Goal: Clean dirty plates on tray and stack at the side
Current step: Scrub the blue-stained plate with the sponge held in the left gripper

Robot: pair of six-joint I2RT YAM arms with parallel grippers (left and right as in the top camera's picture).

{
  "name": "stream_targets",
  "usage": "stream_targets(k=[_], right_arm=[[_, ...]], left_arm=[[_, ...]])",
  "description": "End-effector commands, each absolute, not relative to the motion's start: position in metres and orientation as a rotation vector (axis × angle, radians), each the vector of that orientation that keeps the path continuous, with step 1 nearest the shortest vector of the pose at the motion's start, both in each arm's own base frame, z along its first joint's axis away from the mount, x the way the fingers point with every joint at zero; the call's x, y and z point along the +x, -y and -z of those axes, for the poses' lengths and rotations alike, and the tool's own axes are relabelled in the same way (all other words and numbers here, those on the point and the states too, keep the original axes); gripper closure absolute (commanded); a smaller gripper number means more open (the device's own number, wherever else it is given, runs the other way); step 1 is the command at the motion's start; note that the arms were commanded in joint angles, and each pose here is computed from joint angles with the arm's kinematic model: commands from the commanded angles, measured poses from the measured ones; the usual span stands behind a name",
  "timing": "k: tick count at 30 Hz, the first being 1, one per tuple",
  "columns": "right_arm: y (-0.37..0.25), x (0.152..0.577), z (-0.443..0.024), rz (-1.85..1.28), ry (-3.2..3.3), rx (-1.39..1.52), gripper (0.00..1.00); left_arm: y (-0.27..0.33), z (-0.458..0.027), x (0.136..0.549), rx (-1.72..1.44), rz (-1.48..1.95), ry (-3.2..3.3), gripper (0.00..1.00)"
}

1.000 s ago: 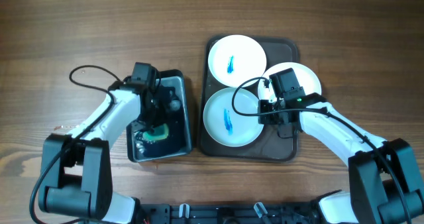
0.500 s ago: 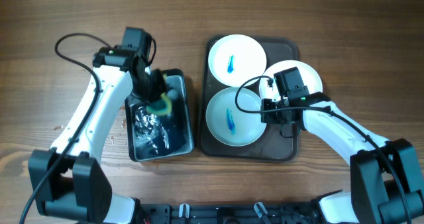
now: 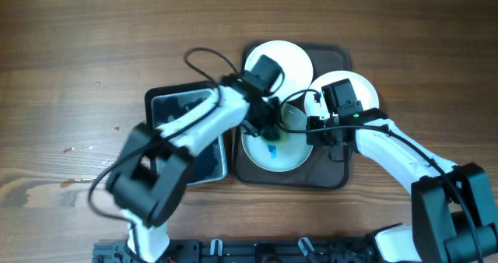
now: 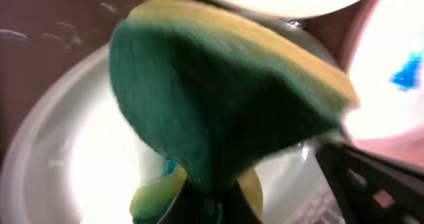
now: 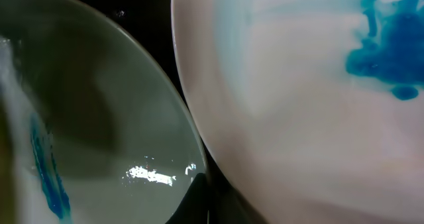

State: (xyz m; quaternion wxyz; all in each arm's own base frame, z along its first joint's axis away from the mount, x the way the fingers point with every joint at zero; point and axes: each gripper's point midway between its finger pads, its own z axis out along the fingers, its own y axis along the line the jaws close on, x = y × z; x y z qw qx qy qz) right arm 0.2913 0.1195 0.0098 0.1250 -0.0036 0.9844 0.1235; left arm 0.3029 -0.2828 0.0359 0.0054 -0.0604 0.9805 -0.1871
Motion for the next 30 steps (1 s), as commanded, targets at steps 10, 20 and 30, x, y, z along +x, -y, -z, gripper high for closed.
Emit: stream_targets(k=[10,20,30], right_arm=[[-0.116,0.286,-0.004,-0.349,-2.897,0.001,0.96],[-0.115,0.285,-0.004,-0.348,-2.902,0.002,0.96],[-0.115,0.285,-0.004,-0.348,-2.902,0.002,0.96]], left_arm=[[0.196,0.006,0.291,-0.420,-0.117,-3.135,0.96],[0.279,-0.003,0.279,-0.069,0.447,-3.213,0.96],[0.341,-0.010,0.247,0.108,0.682,-3.193,0.96]])
